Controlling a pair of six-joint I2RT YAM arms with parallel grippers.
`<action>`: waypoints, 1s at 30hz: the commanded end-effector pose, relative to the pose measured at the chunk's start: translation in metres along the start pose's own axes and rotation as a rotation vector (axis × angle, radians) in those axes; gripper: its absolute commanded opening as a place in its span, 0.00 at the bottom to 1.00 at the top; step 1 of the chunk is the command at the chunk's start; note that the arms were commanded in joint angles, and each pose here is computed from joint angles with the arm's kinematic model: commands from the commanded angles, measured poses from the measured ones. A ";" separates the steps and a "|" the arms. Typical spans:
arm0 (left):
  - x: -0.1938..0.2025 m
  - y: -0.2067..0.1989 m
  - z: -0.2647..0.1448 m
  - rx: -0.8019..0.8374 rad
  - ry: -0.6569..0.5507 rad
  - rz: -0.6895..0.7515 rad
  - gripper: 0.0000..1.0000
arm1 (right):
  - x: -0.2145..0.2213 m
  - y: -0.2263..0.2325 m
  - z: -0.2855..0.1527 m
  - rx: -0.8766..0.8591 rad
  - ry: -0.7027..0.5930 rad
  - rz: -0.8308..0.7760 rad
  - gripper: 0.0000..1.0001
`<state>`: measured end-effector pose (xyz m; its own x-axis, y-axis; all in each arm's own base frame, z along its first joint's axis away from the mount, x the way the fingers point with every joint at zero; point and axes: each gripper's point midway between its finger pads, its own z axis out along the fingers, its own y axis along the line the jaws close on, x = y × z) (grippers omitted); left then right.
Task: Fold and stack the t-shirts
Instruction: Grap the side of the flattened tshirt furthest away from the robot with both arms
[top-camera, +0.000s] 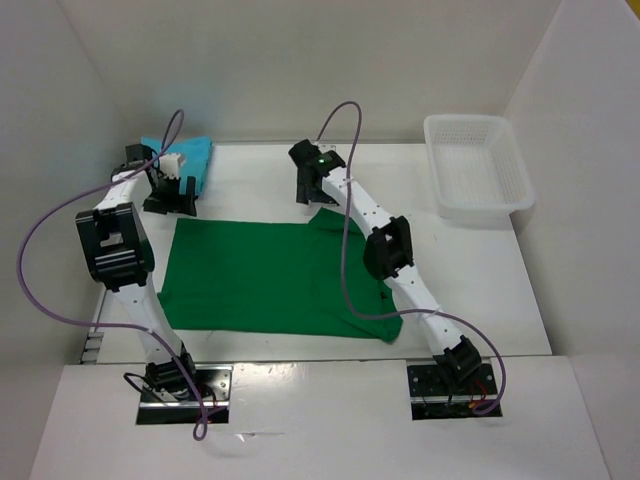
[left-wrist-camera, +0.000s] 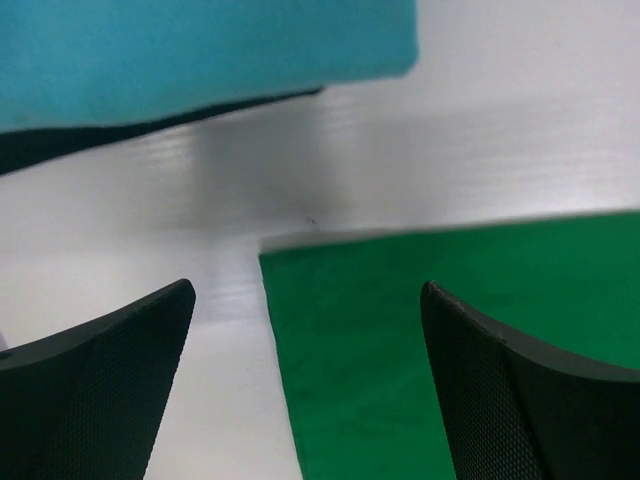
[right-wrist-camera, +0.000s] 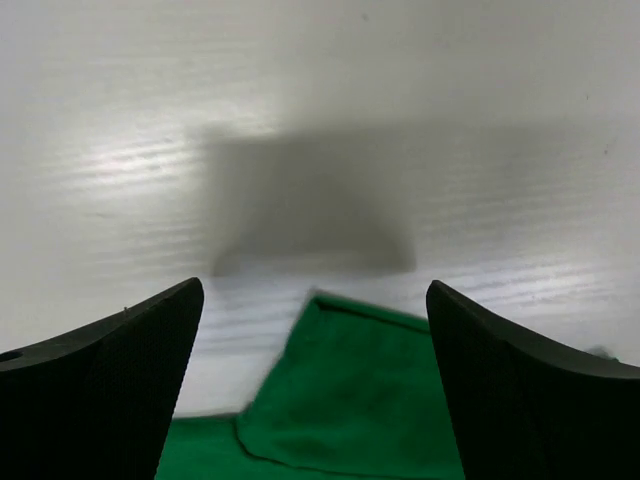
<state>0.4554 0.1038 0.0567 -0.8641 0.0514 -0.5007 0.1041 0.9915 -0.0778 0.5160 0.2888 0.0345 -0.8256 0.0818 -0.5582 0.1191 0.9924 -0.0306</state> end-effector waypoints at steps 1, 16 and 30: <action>-0.026 0.007 0.002 -0.007 -0.082 -0.040 1.00 | 0.023 -0.024 0.002 0.089 0.085 -0.064 0.93; 0.020 0.004 0.056 0.009 0.068 -0.049 1.00 | 0.040 -0.021 -0.015 0.091 0.129 -0.127 0.62; 0.036 -0.014 0.045 0.080 0.114 -0.048 0.43 | 0.033 -0.026 -0.027 0.107 0.114 -0.100 0.00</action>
<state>0.4730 0.1072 0.0219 -0.8641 0.0411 -0.5016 0.0879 0.9937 -0.0700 0.4845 0.2768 0.0220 -0.8828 0.0149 -0.4696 0.0877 0.9871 -0.1336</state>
